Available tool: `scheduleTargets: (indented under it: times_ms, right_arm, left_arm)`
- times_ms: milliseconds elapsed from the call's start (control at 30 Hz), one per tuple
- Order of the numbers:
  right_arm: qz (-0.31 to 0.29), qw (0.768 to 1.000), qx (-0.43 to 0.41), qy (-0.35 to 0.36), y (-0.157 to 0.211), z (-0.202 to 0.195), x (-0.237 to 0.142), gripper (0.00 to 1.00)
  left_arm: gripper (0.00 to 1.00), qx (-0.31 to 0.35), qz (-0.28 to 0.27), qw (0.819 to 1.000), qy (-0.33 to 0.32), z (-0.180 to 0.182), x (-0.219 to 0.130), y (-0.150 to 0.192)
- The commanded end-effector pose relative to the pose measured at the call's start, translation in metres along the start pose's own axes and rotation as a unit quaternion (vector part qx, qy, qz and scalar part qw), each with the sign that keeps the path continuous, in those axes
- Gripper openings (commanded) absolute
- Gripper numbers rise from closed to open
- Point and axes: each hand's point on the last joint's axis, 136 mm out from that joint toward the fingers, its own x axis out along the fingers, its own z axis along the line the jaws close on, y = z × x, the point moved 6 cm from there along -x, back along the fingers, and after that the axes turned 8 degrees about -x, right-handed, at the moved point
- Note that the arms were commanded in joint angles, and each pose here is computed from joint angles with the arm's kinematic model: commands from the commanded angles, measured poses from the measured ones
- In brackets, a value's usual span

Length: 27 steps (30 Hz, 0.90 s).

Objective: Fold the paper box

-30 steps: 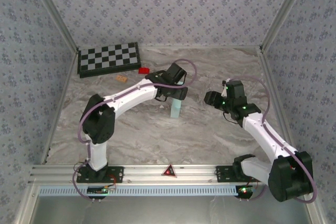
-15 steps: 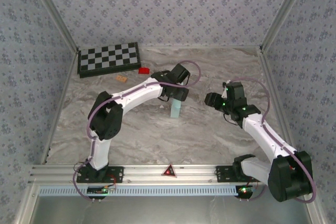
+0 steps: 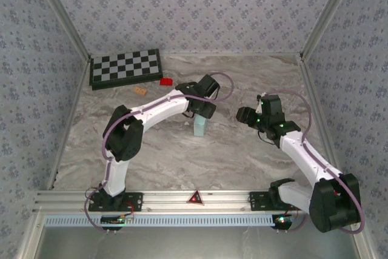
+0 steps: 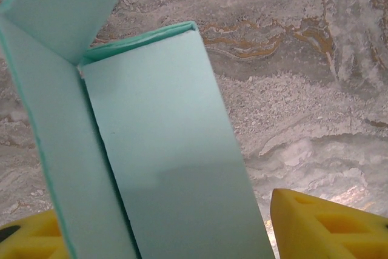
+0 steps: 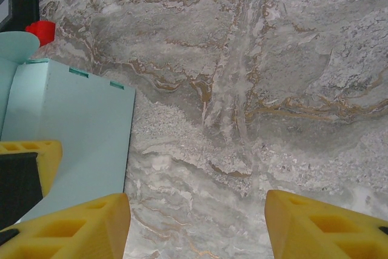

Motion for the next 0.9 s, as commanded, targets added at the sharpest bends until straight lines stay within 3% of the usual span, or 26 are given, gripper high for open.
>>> scheduleTargets:
  times_ms: [0, 200, 333, 433, 733, 867]
  right_arm:
    - [0.003, 1.000, 0.005, -0.003, 0.001, -0.001, 0.001, 0.62]
    - [0.005, 1.000, 0.006, 0.000, 0.002, -0.002, 0.002, 0.62]
    - [0.005, 1.000, 0.006, 0.003, 0.002, -0.003, 0.002, 0.62]
    - [0.005, 1.000, 0.006, 0.005, 0.002, -0.004, 0.001, 0.62]
    - [0.006, 1.000, 0.007, 0.008, 0.003, -0.005, 0.001, 0.62]
    - [0.006, 1.000, 0.007, 0.012, 0.004, -0.006, 0.000, 0.62]
  left_arm:
    - [0.61, 0.050, 0.007, 0.999, 0.007, 0.000, -0.005, 0.006]
    - [0.62, 0.108, 0.018, 0.993, 0.038, 0.006, -0.006, 0.008]
    - [0.63, 0.144, 0.023, 0.985, 0.091, 0.008, -0.014, 0.010]
    - [0.63, 0.202, 0.019, 0.971, 0.123, 0.004, -0.019, 0.012]
    - [0.63, 0.293, 0.017, 0.944, 0.151, 0.000, -0.024, 0.019]
    - [0.63, 0.350, 0.003, 0.922, 0.167, -0.001, -0.026, 0.024]
